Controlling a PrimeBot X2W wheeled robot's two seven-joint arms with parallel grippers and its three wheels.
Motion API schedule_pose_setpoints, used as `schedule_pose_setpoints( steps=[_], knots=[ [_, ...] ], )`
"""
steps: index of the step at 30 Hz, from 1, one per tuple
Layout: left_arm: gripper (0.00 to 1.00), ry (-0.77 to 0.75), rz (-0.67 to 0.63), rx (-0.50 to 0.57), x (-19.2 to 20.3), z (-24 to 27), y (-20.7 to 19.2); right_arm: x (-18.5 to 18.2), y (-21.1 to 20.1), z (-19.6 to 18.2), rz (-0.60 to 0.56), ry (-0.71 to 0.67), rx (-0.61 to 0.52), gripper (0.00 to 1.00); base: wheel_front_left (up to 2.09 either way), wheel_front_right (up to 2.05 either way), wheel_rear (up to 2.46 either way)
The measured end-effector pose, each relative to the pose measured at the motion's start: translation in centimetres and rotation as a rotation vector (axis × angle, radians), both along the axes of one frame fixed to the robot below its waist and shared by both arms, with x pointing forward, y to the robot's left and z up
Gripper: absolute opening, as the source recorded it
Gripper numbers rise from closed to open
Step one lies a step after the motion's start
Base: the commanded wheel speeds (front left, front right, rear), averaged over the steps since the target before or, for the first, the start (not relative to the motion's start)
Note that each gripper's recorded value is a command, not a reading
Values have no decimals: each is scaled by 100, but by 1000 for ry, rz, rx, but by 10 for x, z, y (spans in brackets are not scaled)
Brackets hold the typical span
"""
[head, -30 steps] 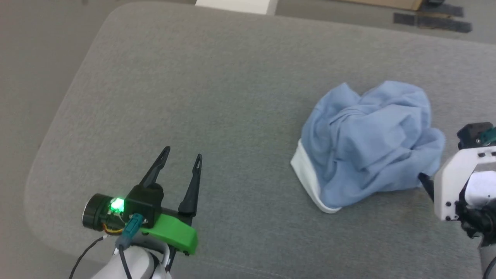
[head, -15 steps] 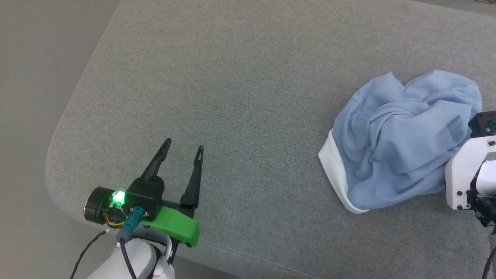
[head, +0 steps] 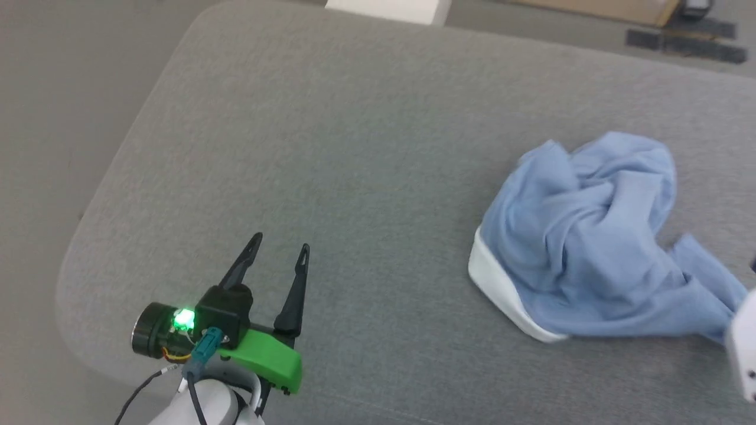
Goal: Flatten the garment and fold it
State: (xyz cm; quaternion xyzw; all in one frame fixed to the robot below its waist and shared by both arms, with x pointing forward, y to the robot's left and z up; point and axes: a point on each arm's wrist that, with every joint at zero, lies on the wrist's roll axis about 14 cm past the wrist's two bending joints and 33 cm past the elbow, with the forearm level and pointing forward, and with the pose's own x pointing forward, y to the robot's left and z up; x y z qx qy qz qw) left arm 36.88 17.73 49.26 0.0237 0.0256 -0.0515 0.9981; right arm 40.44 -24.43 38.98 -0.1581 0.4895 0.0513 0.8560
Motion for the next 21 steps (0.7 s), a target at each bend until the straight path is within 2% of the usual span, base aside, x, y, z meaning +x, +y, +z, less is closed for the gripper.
schedule_pose_setpoints(
  steps=[4,8,9,10,14,21],
  knots=[
    [100,-30,-41,-12,1,10,-13,-29,-43,16,-73,0,-73,0,0,0,0],
    [100,-52,-80,-19,2,18,-26,-60,-58,15,-130,19,-71,0,0,0,0],
    [100,-55,-88,-21,2,19,-29,-63,-57,14,-137,13,-61,68,0,0,0],
    [100,-60,-96,-23,2,21,-31,-64,-53,16,-143,-14,-42,100,0,0,0],
    [100,-68,-119,-29,4,25,-39,-47,-33,35,-129,-179,47,100,0,0,0],
    [100,-75,-127,-59,6,33,-44,0,7,114,-48,-621,235,100,0,0,0]
  ],
)
